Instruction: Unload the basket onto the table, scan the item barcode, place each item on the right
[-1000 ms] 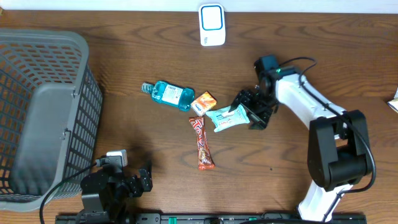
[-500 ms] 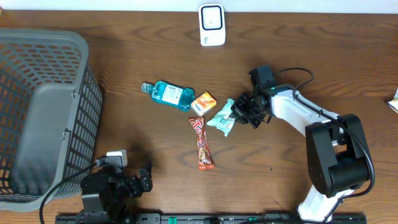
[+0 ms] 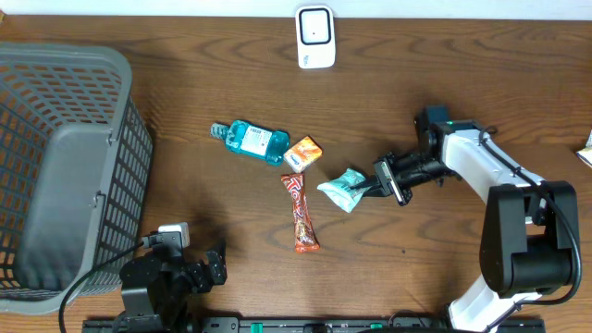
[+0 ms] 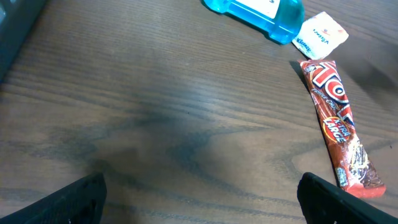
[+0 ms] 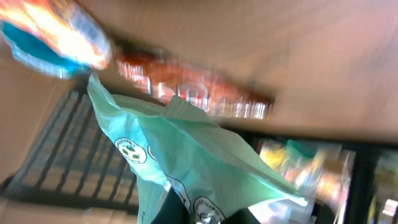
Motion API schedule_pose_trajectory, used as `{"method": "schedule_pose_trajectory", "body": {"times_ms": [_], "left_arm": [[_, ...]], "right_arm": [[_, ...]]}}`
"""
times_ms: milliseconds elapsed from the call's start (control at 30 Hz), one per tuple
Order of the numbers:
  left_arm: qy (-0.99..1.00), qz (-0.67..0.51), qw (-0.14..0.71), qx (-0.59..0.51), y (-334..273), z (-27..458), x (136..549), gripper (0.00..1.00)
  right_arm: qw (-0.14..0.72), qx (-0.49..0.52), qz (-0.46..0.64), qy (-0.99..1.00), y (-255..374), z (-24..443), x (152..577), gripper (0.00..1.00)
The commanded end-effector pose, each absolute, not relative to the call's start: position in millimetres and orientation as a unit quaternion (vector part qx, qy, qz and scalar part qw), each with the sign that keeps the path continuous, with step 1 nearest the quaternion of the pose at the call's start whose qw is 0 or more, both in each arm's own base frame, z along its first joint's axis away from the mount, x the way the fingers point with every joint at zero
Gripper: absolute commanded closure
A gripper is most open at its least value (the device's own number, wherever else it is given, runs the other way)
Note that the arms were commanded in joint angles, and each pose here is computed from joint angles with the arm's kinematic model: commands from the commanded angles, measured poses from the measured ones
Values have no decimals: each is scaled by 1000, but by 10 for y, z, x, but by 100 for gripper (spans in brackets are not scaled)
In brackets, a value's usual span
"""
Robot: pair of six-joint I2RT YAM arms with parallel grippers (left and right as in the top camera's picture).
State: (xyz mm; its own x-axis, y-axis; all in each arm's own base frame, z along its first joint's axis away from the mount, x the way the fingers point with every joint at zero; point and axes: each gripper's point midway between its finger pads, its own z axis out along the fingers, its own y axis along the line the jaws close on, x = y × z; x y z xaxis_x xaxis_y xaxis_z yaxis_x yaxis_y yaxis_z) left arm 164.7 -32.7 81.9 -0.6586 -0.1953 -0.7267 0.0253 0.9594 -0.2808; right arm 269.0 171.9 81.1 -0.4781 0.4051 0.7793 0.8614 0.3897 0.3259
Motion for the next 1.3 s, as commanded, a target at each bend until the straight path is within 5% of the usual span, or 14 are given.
{"method": "schedule_pose_trajectory", "body": {"times_ms": [0,733,967,1267], "left_arm": [[901,-133,410,-44,-328,815,1634,2],[901,-133,410,-44,-328,815,1634,2],[901,-133,410,-44,-328,815,1634,2],[901,-133,410,-44,-328,815,1634,2]], "right_arm": [[374,-417,-435,-705,1859,1222,2630,99],[542,-497,-353,-579,1864,1763,2052,98],[548,-504,-382,-547,1905,1858,2159,99],[608,-624,-251,-422,1878,1749,2246,99]]}}
